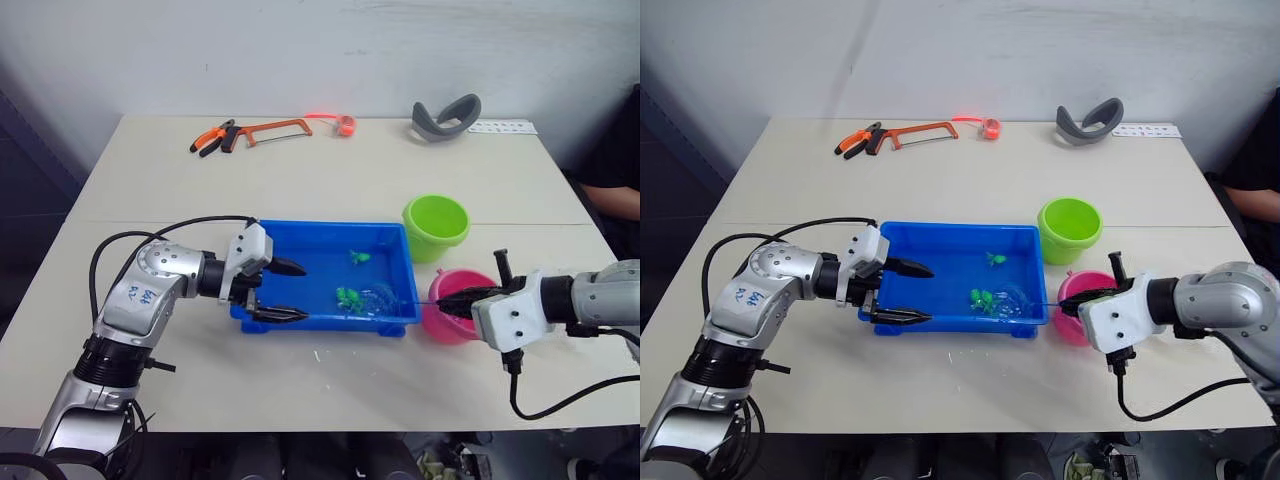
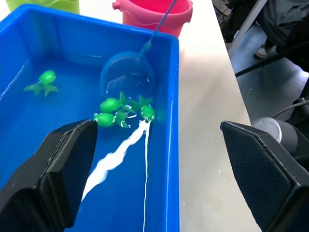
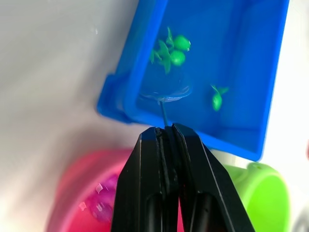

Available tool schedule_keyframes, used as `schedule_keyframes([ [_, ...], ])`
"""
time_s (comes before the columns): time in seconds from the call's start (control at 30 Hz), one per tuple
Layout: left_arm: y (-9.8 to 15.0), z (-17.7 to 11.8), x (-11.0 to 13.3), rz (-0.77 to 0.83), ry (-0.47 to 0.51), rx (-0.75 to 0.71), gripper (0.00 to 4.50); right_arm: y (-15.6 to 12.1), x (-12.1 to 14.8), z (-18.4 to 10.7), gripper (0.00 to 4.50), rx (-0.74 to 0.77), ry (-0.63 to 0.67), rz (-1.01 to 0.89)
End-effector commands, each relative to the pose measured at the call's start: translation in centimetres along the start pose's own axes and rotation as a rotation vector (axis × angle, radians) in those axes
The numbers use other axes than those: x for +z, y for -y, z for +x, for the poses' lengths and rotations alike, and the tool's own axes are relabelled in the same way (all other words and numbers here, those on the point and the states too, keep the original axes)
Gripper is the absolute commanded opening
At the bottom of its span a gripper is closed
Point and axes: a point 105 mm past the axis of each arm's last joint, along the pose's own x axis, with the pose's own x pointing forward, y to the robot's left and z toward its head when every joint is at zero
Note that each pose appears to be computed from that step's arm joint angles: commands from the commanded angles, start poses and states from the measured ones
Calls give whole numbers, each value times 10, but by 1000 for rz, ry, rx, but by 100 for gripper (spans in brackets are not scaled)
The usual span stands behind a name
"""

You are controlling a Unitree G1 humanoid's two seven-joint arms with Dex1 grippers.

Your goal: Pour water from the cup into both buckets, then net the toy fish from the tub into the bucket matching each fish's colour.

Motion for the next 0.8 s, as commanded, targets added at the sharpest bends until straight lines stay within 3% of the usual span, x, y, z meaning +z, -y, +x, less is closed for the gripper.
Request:
schedule_keyframes([
  [0.03,5,-3,7,26,10,-17,444,5,9,-1,0,-45,31,21],
  [0.17,6,-5,7,23,7,-20,444,13,12,3,0,-114,57,99],
  [0.63,8,-6,4,21,-11,-31,444,-1,7,4,0,-39,22,59],
  [0.8,8,-10,-1,28,-38,-26,444,9,10,7,0,-106,63,135],
])
